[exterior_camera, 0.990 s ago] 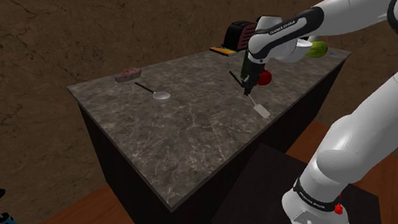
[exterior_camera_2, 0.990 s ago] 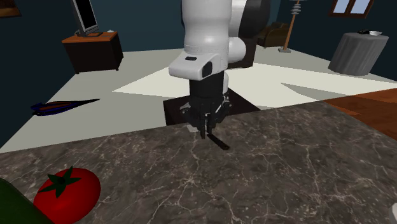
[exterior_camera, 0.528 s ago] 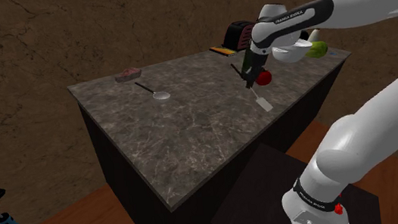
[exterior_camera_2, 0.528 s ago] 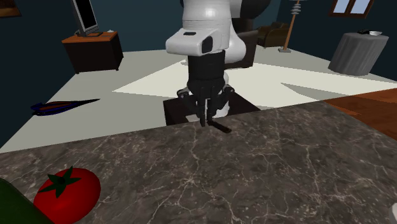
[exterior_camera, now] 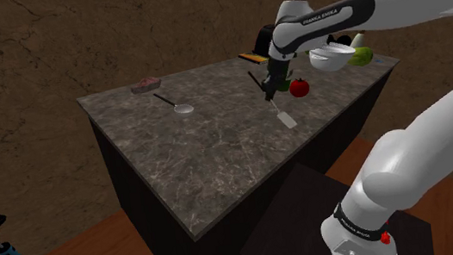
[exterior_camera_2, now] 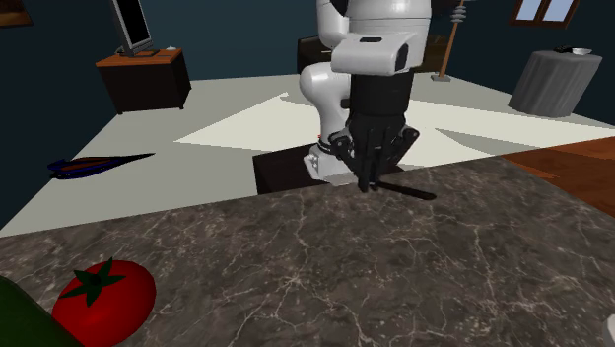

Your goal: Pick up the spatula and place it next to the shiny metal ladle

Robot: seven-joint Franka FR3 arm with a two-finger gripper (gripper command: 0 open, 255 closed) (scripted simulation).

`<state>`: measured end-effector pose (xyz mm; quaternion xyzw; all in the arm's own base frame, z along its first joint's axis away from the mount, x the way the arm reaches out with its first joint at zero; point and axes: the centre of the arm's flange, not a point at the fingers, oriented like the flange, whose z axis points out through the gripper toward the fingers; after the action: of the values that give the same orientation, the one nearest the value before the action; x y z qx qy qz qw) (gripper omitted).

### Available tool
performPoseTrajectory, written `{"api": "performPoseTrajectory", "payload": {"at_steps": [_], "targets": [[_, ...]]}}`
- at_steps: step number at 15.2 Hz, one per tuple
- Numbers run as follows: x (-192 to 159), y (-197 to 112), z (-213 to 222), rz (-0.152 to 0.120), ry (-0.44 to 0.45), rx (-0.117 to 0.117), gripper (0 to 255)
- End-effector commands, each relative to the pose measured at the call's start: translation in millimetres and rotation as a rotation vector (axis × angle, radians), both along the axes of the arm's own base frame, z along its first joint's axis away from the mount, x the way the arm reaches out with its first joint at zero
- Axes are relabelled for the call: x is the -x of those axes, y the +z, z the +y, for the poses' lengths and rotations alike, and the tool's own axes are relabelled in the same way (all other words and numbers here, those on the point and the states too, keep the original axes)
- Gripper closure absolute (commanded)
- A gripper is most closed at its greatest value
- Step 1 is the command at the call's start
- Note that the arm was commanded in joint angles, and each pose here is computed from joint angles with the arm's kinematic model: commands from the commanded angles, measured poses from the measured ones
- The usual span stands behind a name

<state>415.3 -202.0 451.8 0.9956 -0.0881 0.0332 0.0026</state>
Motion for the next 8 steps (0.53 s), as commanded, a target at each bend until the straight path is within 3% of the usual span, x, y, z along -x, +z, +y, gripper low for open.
{"api": "performPoseTrajectory", "payload": {"at_steps": [1,8], "targets": [[-11.7,-2.7,26.1,0.000,-0.001,0.000,255],[-54.0,-2.6,108.3,0.000,-0.001,0.000,255]]}}
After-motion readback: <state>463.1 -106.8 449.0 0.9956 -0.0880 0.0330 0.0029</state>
